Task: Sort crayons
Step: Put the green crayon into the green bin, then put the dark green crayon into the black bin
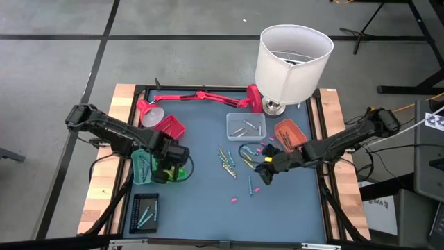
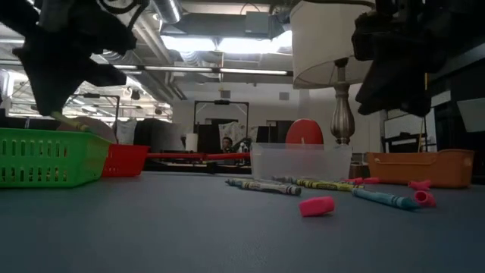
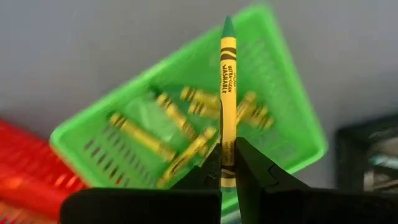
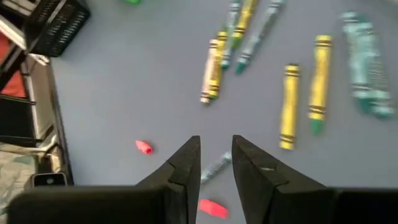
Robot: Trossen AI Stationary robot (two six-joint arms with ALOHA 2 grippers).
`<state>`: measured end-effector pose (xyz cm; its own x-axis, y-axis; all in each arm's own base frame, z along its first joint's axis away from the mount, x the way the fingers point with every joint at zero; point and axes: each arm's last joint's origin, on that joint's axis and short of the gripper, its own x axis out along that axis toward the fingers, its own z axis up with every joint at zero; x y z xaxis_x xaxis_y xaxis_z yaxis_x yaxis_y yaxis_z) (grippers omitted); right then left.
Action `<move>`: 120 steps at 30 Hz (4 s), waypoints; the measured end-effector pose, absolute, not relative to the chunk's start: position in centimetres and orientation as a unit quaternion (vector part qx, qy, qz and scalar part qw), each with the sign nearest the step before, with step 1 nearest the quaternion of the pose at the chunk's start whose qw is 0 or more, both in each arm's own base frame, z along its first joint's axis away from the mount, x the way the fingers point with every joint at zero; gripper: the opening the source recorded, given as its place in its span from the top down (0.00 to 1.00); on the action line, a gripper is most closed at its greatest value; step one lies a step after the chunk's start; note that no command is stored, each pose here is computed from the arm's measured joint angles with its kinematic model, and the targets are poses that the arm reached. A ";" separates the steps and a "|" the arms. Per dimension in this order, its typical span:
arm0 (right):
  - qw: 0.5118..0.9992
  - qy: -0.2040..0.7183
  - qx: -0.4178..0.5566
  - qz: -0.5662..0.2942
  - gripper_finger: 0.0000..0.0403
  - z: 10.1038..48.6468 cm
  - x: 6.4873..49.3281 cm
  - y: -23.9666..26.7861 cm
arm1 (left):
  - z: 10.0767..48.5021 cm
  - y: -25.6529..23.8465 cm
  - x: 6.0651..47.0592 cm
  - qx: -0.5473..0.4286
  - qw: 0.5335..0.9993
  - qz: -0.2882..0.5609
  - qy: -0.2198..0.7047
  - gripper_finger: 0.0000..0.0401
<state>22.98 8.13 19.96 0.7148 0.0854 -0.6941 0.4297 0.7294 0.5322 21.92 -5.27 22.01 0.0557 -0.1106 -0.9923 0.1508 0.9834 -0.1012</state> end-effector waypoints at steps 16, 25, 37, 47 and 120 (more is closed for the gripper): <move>0.837 0.385 0.373 -0.108 0.78 15.3 25.9 11.8 | 21.9 -4.9 21.3 0.032 0.715 0.013 0.699 0.78; 0.825 0.428 0.332 -0.161 0.78 17.0 27.4 12.6 | 22.0 -4.9 21.4 0.030 0.717 0.014 0.696 0.71; 0.783 0.498 0.291 -0.231 0.78 16.3 30.3 14.0 | 22.0 -4.9 21.4 0.030 0.717 0.014 0.696 0.70; 0.752 0.543 0.265 -0.263 0.78 14.1 31.2 14.5 | 22.0 -4.9 21.5 0.029 0.719 0.013 0.694 0.70; 0.955 0.280 0.087 -0.038 0.98 17.9 38.9 10.9 | 26.5 -11.2 19.6 -0.039 0.889 0.053 0.453 0.70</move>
